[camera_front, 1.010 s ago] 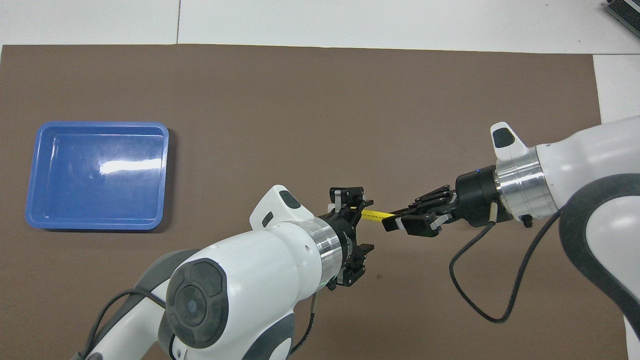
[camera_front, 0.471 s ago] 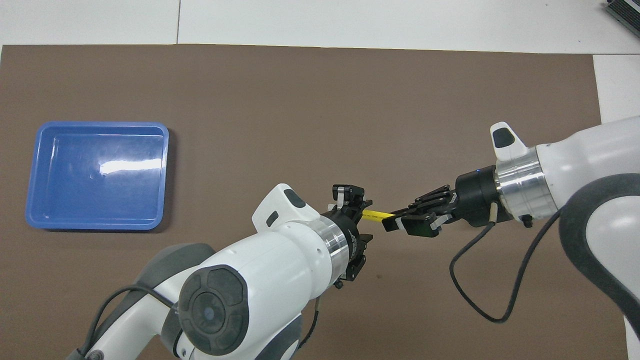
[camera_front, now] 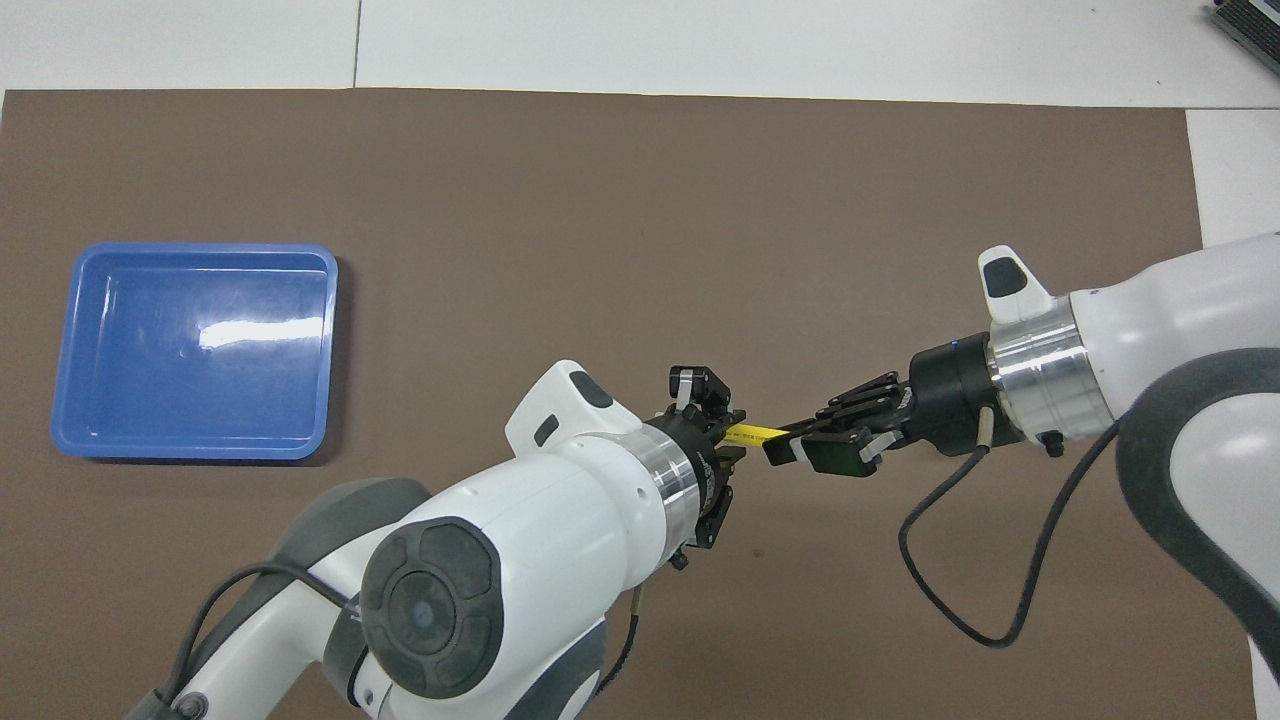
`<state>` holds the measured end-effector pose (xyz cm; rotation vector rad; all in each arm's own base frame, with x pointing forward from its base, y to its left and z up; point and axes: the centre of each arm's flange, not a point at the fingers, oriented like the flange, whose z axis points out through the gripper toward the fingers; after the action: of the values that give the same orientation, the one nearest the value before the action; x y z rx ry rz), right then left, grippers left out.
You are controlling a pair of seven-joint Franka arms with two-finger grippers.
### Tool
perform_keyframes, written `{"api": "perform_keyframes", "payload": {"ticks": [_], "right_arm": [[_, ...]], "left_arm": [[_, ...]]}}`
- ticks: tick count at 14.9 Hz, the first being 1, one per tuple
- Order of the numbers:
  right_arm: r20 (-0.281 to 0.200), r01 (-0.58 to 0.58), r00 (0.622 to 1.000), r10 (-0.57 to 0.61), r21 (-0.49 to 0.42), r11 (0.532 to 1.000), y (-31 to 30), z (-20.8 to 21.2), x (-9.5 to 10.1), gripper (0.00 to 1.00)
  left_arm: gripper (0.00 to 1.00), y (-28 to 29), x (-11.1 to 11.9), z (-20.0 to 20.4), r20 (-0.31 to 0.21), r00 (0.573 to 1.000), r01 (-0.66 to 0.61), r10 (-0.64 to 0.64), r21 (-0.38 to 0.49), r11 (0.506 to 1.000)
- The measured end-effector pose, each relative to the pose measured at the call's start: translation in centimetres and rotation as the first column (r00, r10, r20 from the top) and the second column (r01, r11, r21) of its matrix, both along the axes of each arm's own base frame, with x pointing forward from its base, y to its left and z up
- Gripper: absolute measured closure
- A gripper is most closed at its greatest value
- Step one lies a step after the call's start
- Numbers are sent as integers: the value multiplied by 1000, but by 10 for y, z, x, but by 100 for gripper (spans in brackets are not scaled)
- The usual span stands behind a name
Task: Right arm passes pens to left for tray arrangement
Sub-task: 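Close the left gripper on the yellow pen held by the right gripper, then open the right gripper and pull the pen away with the left gripper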
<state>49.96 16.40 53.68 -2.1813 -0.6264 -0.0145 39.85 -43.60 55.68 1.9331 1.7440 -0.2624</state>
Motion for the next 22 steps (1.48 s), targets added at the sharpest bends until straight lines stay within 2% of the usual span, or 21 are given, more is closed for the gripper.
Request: {"api": "perform_keyframes", "payload": {"ticks": [3, 11, 13, 14, 22], "right_arm": [[4, 0, 1000, 0, 0, 1000, 1, 1, -1, 81], [7, 5, 1000, -5, 0, 1000, 0, 1, 0, 81], [5, 3, 1000, -3, 0, 1000, 0, 1, 0, 81], [6, 3, 1000, -3, 0, 1000, 1, 1, 0, 81], [6, 3, 1000, -3, 0, 1000, 1, 1, 0, 81]], "left_arm": [[68, -4, 4, 9, -27, 999, 24, -23, 38, 999], [68, -7, 6, 8, -22, 999, 30, -29, 57, 998], [72, -7, 7, 8, -20, 999, 31, -30, 60, 998], [81, -7, 7, 7, -19, 999, 32, -31, 63, 997], [82, -8, 6, 7, -11, 999, 37, -36, 71, 997]]}}
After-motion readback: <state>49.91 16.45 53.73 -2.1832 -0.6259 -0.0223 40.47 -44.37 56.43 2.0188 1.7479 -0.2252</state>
